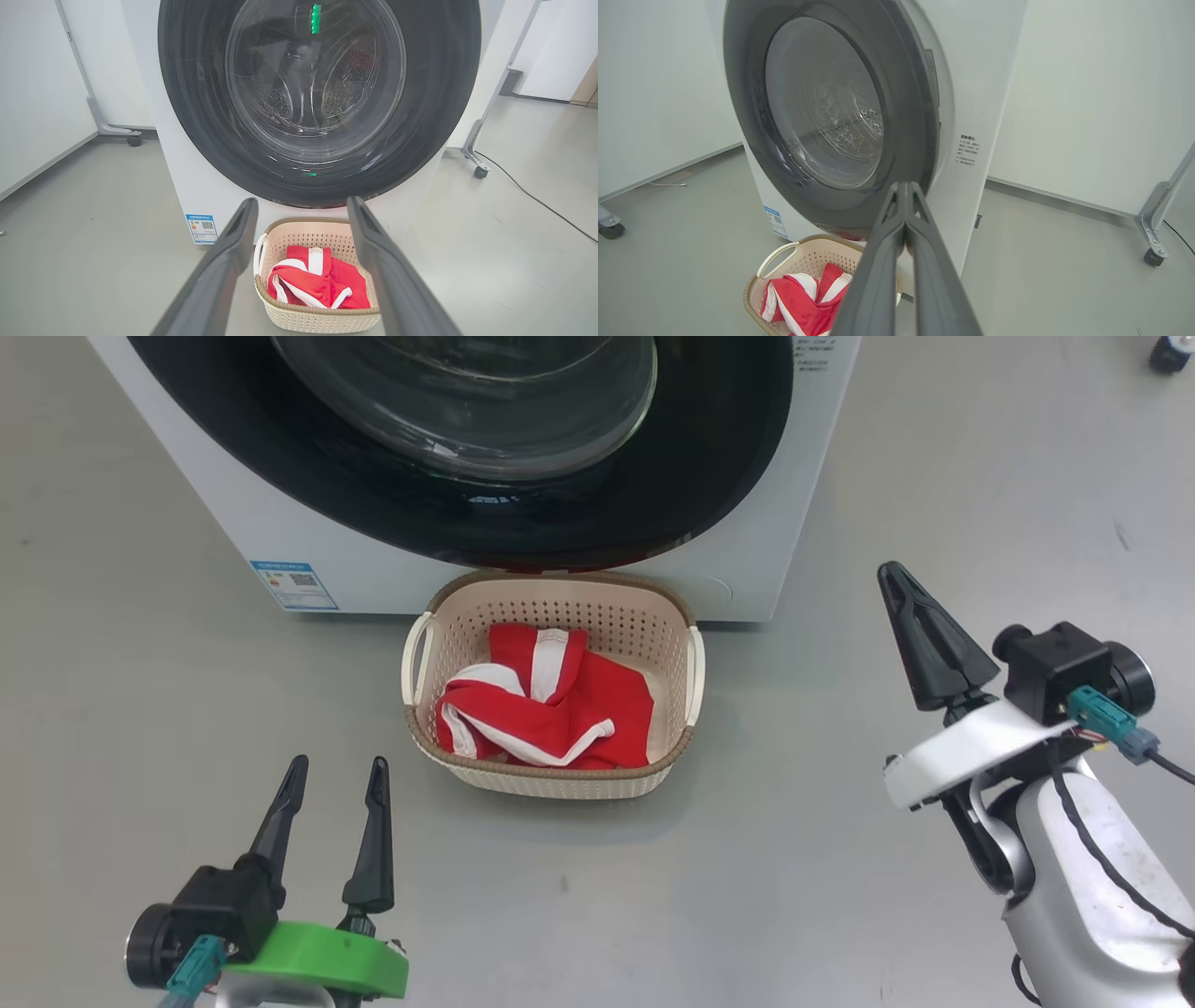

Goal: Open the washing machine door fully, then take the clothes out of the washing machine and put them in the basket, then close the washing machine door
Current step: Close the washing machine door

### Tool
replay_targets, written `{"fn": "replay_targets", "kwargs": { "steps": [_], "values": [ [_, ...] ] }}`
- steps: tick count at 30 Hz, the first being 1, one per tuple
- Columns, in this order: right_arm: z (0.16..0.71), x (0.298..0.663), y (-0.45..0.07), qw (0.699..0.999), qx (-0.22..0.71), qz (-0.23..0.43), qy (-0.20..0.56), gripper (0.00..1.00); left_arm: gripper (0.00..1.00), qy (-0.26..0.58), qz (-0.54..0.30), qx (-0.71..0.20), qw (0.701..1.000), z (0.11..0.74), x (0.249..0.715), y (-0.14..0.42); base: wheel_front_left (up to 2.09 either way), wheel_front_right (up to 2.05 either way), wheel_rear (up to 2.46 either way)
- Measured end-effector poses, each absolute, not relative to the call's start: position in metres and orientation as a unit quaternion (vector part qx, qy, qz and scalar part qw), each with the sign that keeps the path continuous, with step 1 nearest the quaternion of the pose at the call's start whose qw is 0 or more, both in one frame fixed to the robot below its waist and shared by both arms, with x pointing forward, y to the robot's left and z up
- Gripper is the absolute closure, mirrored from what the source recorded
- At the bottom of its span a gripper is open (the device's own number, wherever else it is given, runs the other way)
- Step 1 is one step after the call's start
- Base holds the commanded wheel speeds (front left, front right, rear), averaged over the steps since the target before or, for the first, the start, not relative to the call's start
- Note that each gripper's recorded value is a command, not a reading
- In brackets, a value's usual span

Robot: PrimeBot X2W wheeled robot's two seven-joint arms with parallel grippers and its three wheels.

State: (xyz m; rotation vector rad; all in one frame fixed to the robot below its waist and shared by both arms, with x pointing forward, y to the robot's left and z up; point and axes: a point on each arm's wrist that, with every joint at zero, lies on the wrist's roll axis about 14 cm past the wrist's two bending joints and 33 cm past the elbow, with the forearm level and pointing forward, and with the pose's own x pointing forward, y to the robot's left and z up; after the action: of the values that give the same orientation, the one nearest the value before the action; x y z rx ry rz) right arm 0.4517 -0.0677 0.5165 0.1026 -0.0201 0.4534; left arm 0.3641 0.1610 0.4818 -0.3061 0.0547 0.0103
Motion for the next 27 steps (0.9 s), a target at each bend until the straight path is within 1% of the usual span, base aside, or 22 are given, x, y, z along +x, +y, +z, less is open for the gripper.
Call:
{"fn": "replay_targets", "kwargs": {
  "steps": [8,9,12,23,27],
  "values": [
    [0.516,0.484,-0.023,0.959,0.06,0.275,-0.006,1.0,0.0,0.026,0.02,-0.153,0.988,0.48,0.377,0.169,0.0,0.0,0.0],
    [0.514,0.494,-0.016,0.958,0.06,0.281,-0.002,1.0,0.0,0.026,0.021,-0.154,0.987,0.479,0.381,0.169,0.0,0.0,0.0],
    [0.511,0.509,-0.006,0.955,0.06,0.292,0.001,1.0,0.0,0.027,0.02,-0.156,0.987,0.477,0.386,0.168,0.0,0.0,0.0],
    [0.49,0.562,0.012,0.952,0.053,0.301,0.02,1.0,0.0,0.03,0.034,-0.148,0.988,0.467,0.4,0.178,0.0,0.0,0.0],
    [0.483,0.576,0.019,0.95,0.054,0.305,0.026,1.0,0.0,0.038,0.045,-0.146,0.988,0.46,0.401,0.182,0.0,0.0,0.0]
  ]
}}
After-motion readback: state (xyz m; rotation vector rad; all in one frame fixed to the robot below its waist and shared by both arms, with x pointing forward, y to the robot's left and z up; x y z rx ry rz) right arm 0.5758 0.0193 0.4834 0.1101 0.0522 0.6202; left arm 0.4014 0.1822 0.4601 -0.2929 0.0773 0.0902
